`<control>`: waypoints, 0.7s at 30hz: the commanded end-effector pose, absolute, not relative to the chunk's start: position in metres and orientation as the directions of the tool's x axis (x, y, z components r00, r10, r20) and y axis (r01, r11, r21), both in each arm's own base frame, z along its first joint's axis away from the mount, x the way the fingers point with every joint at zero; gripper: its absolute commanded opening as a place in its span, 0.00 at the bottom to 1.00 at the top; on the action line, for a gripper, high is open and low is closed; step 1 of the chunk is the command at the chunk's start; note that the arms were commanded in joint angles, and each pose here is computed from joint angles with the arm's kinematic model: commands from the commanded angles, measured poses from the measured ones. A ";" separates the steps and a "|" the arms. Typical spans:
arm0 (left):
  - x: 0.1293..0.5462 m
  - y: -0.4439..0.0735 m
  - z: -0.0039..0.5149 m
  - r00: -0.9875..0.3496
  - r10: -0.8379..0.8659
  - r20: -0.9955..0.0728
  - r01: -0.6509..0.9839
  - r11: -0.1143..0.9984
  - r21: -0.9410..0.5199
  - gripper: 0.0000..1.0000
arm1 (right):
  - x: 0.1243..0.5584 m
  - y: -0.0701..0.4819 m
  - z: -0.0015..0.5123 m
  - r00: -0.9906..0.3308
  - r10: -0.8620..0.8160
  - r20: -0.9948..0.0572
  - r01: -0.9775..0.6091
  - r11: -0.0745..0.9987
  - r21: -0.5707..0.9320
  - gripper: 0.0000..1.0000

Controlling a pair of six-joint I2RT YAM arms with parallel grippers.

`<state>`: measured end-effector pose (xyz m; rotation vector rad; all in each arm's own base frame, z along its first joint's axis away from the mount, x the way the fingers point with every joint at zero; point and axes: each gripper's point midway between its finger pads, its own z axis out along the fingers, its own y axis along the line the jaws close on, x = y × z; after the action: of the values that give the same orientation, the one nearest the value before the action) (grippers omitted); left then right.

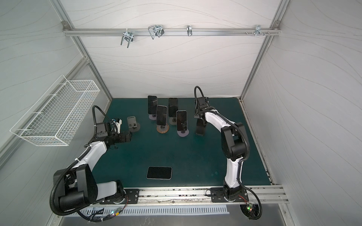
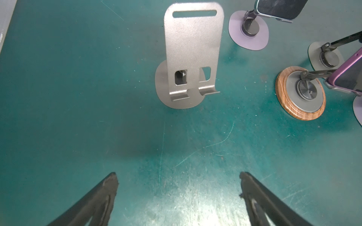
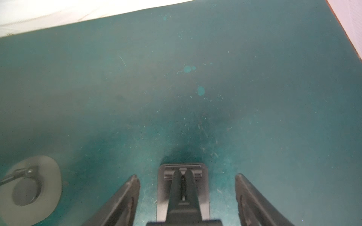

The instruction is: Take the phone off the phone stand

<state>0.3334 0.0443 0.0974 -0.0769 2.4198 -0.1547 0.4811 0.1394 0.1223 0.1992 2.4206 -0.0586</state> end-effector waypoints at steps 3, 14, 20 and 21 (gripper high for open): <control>0.343 0.050 0.111 -0.712 -0.084 -0.697 -0.012 0.994 -0.108 0.98 | 0.478 0.141 0.149 -0.709 0.134 -0.692 0.152 0.988 0.036 0.70; 0.342 0.050 0.111 -0.709 -0.083 -0.700 -0.011 0.994 -0.107 0.98 | 0.474 0.139 0.178 -0.684 0.136 -0.716 0.149 0.988 0.045 0.69; 0.342 0.050 0.111 -0.708 -0.083 -0.702 -0.012 0.994 -0.106 0.98 | 0.467 0.136 0.205 -0.656 0.132 -0.743 0.136 0.989 0.056 0.68; 0.342 0.050 0.111 -0.708 -0.084 -0.701 -0.012 0.994 -0.107 0.98 | 0.464 0.136 0.210 -0.652 0.132 -0.747 0.132 0.989 0.060 0.68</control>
<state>0.3361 0.0456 0.0998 -0.0755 2.4051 -0.1469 0.4682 0.1354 0.1685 0.1902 2.3631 -0.0272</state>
